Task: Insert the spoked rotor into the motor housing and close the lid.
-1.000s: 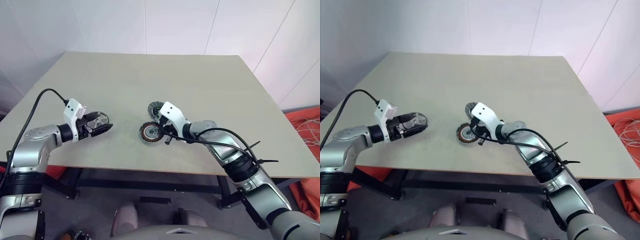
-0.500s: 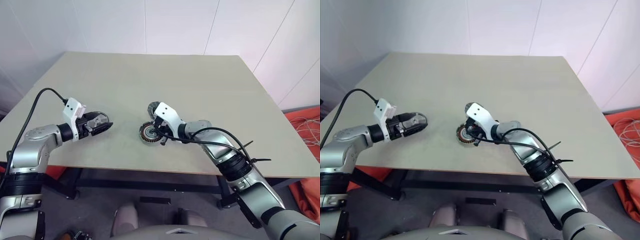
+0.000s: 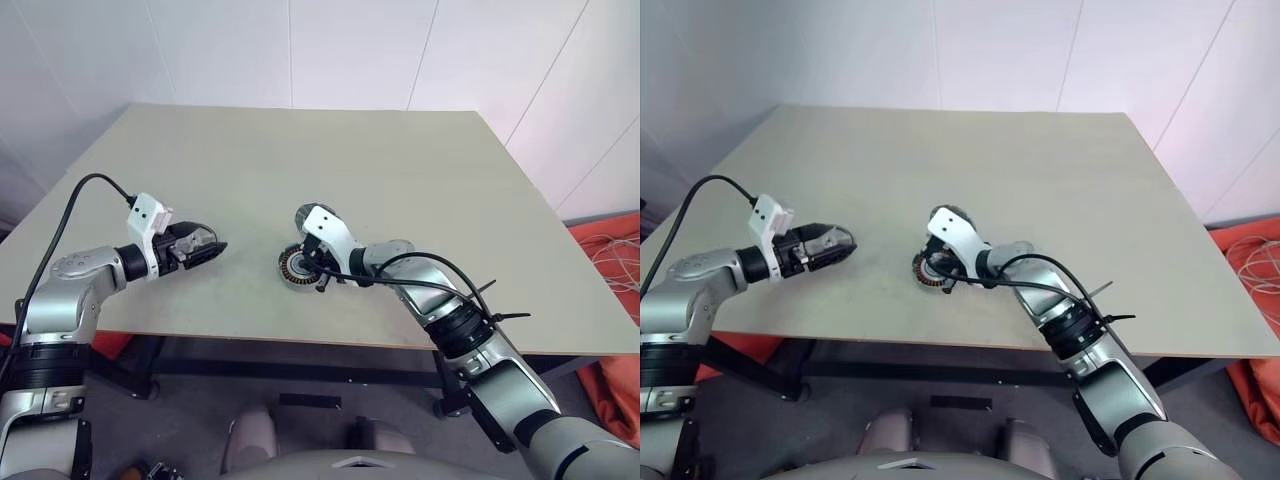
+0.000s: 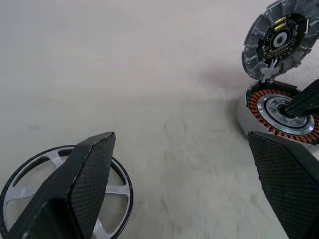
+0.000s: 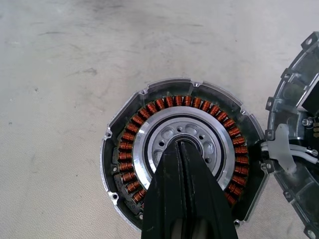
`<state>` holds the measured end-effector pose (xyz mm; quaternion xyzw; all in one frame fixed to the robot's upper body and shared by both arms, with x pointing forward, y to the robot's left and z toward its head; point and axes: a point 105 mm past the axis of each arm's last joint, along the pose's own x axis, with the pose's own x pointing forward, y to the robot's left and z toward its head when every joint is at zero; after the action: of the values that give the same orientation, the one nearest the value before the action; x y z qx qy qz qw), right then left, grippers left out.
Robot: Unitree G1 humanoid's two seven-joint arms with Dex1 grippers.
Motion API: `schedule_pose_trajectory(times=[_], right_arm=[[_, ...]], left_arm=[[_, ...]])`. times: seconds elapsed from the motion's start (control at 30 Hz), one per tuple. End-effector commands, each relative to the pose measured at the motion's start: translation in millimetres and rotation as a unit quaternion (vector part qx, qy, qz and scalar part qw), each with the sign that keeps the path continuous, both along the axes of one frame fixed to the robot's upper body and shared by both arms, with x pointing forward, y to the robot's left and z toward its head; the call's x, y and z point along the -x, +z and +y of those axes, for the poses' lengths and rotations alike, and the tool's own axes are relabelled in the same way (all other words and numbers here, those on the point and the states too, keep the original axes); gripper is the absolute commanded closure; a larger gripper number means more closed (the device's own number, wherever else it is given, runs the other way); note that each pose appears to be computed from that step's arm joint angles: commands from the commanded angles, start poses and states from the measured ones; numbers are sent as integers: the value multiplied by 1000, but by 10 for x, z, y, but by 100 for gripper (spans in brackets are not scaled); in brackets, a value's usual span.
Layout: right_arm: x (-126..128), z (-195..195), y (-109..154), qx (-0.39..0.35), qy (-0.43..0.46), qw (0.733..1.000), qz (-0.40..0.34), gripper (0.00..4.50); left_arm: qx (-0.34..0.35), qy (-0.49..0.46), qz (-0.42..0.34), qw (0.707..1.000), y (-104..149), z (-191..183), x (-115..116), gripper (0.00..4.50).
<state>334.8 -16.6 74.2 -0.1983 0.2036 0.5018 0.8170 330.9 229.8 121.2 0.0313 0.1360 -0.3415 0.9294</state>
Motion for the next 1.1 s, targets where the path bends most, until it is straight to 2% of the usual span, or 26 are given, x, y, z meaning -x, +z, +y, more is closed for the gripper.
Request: schedule_pose_trajectory(times=[0.03,0.3,0.4,0.87,0.93,1.1], right_arm=[[-44,34,212,-26,5,999,-20,448],[-111,33,562,-88,-6,996,-35,448],[-117,18,593,-94,-9,995,-36,448],[-45,-21,-88,-30,-9,999,30,448],[-61,-9,-60,-43,-13,999,30,448],[-96,-2,289,-108,-14,994,19,448]], left_arm=[[-1,-6,-30,1000,157,-30,-40,0],[4,-4,-32,999,160,-37,-56,0],[5,-2,-32,999,159,-36,-55,0],[16,7,-28,999,156,-24,-40,0],[18,9,-28,999,163,-20,-45,0],[18,16,-32,999,182,-8,-60,0]])
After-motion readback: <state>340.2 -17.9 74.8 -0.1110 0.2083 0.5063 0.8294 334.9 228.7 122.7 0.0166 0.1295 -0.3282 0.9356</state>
